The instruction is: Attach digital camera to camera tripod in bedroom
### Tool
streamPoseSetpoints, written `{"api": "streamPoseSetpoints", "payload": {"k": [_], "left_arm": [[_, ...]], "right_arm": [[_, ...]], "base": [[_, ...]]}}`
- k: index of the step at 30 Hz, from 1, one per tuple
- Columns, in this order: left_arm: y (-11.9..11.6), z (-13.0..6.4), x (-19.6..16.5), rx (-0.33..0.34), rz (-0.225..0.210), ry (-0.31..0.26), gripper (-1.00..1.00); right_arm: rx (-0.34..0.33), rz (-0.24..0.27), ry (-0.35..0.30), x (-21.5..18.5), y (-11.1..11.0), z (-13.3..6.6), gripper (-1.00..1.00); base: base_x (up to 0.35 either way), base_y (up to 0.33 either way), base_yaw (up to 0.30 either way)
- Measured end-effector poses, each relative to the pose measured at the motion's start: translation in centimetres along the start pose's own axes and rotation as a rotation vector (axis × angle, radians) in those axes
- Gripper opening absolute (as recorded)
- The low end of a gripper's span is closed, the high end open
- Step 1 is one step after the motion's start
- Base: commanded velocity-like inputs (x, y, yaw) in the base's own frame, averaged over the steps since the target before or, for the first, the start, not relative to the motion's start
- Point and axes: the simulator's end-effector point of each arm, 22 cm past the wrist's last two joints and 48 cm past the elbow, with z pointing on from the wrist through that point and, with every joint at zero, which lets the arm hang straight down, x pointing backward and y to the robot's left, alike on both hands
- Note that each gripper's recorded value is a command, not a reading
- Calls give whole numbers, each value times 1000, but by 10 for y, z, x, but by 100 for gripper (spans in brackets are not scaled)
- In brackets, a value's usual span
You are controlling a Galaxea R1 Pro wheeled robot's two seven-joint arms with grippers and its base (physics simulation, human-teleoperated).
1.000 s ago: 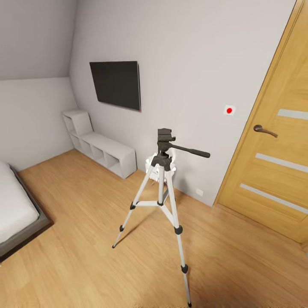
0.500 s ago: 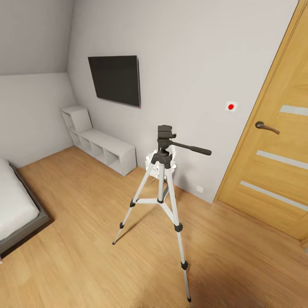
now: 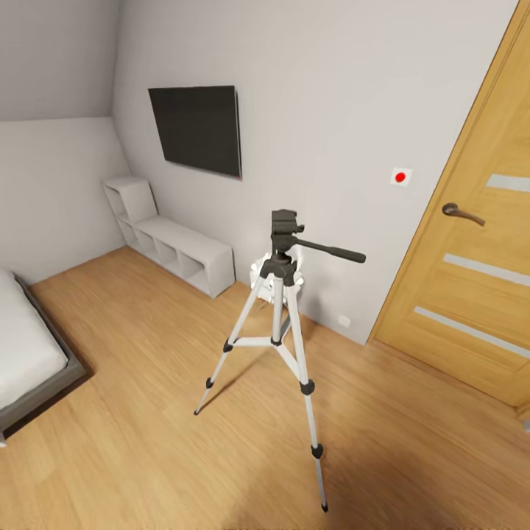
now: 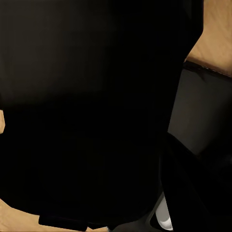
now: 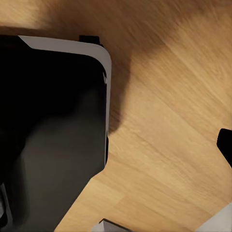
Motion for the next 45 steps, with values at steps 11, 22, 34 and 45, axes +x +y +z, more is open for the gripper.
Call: {"api": "streamPoseSetpoints", "payload": {"k": [11, 22, 34, 45], "left_arm": [[1, 0, 1, -1, 0, 3, -100], [1, 0, 1, -2, 0, 3, -100], [1, 0, 1, -1, 0, 3, -100], [1, 0, 1, -1, 0, 3, -100]], "right_arm": [[1, 1, 2, 1, -1, 0, 100], [-9, -1, 6, 2, 1, 0, 100], [-14, 0, 3, 1, 4, 0, 100], [-12, 0, 6, 2, 4, 0, 100]], "base": [[0, 0, 0], [0, 0, 0], [0, 0, 0], [0, 0, 0]]}}
